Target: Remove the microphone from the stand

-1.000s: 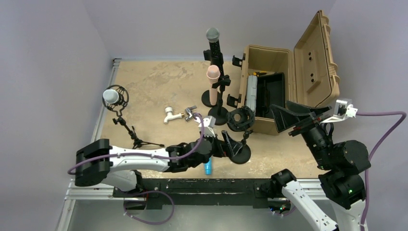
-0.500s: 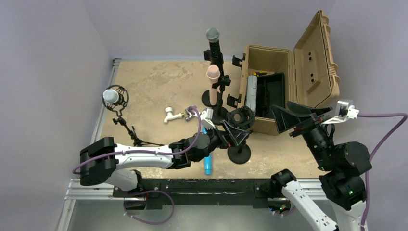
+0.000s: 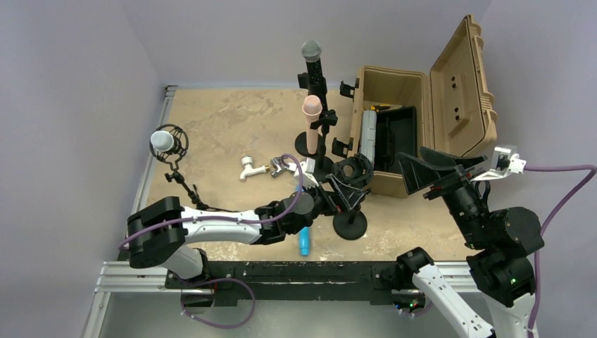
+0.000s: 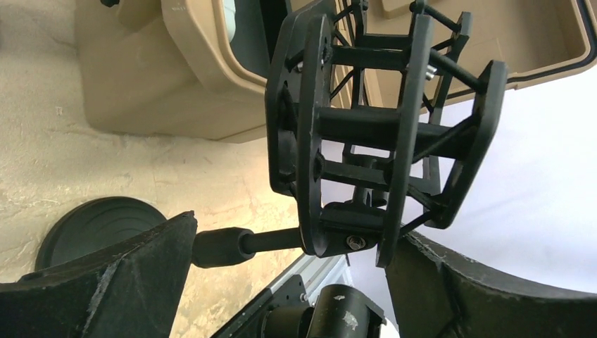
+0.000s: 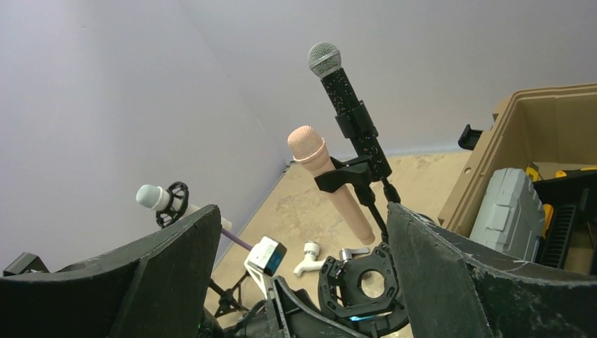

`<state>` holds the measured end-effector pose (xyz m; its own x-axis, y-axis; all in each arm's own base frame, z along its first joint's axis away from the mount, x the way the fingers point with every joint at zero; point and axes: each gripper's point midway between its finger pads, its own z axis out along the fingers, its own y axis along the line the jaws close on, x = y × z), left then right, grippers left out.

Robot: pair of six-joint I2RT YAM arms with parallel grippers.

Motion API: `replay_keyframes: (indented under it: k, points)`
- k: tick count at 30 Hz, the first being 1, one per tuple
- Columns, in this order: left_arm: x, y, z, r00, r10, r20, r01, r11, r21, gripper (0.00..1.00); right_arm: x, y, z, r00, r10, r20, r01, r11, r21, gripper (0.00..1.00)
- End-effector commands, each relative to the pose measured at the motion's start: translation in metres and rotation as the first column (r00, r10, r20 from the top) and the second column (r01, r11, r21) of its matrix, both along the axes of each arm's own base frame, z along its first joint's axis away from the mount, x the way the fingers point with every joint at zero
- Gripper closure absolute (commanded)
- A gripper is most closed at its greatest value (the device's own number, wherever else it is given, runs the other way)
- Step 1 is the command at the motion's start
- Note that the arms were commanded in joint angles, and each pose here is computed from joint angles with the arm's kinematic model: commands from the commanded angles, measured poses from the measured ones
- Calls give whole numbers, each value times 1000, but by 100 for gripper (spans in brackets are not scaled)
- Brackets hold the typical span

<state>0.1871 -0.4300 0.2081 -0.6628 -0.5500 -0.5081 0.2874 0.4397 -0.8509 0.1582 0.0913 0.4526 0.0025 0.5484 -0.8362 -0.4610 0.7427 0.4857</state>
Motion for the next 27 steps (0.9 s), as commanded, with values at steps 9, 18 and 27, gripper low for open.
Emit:
replay_keyframes:
  k: [9,18,27]
  points:
    - [-10,19,-77,975,88,-202,-32,963,268,10,7,5,6,1000,11,26,-11,1000,18,14]
    - [-18,29,-124,955,125,-269,-26,939,344,12,10,10,3,999,30,23,-31,999,14,14]
    - [-15,33,-122,973,116,-198,-33,925,379,12,11,12,0,999,38,16,-38,999,17,14]
